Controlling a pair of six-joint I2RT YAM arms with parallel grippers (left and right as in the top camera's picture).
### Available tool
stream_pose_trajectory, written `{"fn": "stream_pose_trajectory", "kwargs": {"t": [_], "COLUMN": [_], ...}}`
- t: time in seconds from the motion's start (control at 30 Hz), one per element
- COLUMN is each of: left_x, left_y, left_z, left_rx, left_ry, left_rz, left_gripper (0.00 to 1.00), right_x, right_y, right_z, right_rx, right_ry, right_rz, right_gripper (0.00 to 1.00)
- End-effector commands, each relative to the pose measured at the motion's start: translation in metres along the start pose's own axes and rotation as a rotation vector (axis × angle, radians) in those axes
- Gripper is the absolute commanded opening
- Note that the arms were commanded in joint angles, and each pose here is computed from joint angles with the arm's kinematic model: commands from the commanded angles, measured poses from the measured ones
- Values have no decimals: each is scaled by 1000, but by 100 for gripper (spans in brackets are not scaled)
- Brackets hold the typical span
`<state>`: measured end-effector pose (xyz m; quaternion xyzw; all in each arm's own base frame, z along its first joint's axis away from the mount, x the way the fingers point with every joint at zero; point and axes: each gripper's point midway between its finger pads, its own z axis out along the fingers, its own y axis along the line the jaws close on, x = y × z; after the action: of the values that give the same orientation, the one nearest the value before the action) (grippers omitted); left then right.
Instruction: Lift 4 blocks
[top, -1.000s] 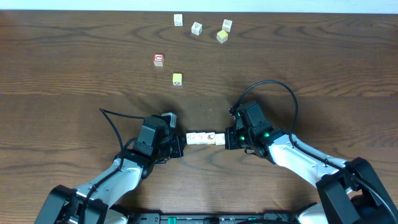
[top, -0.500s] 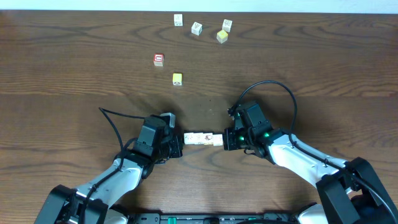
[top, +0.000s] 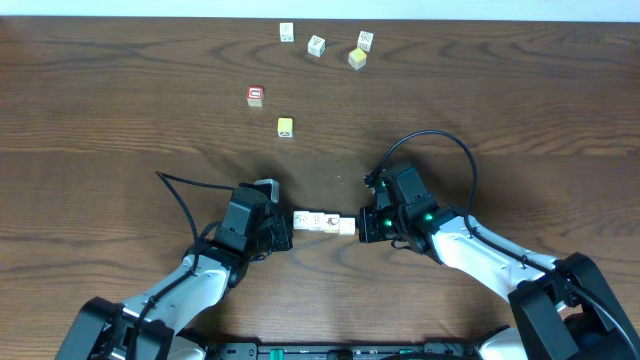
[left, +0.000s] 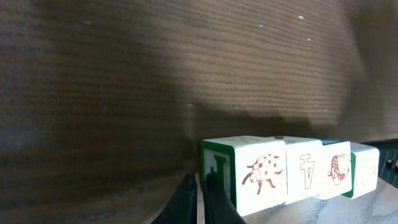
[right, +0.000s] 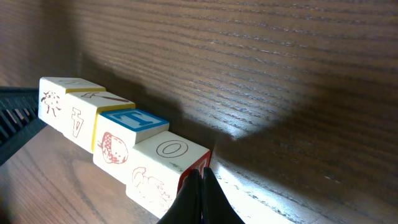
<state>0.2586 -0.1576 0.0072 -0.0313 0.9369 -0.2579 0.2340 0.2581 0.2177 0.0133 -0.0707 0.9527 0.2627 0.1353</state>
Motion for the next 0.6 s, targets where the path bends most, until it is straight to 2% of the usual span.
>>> {"fn": "stream_pose_trajectory", "kwargs": {"t": [0.0,0.27,0.43,0.47,0.53,0.57], "left_x": [-1,-3,-4,-4,-4,-4], "left_y": [1,4,5,5,6,6], "left_z": [1,1,1,1,1,1], "left_rx": [-12,-27,-34,-37,-40,-40], "left_ry": [-7,-16,-21,-23,-25,-25], "left_rz": [26,25,30,31,32,33], "left_gripper": [8,17,17,16,7,7], "right_x": [-7,-7,-7,-7,-7,-7], "right_y": [12,12,12,12,12,12], "right_z": [-4,-4,-4,-4,-4,-4], "right_rx": [-30,-29,-28,-28,-28,-28], "right_ry": [-19,-20,-20,-20,-20,-20], "right_rz": [-36,-36,-36,-36,-36,-36], "right_gripper": [1,1,1,1,1,1]}}
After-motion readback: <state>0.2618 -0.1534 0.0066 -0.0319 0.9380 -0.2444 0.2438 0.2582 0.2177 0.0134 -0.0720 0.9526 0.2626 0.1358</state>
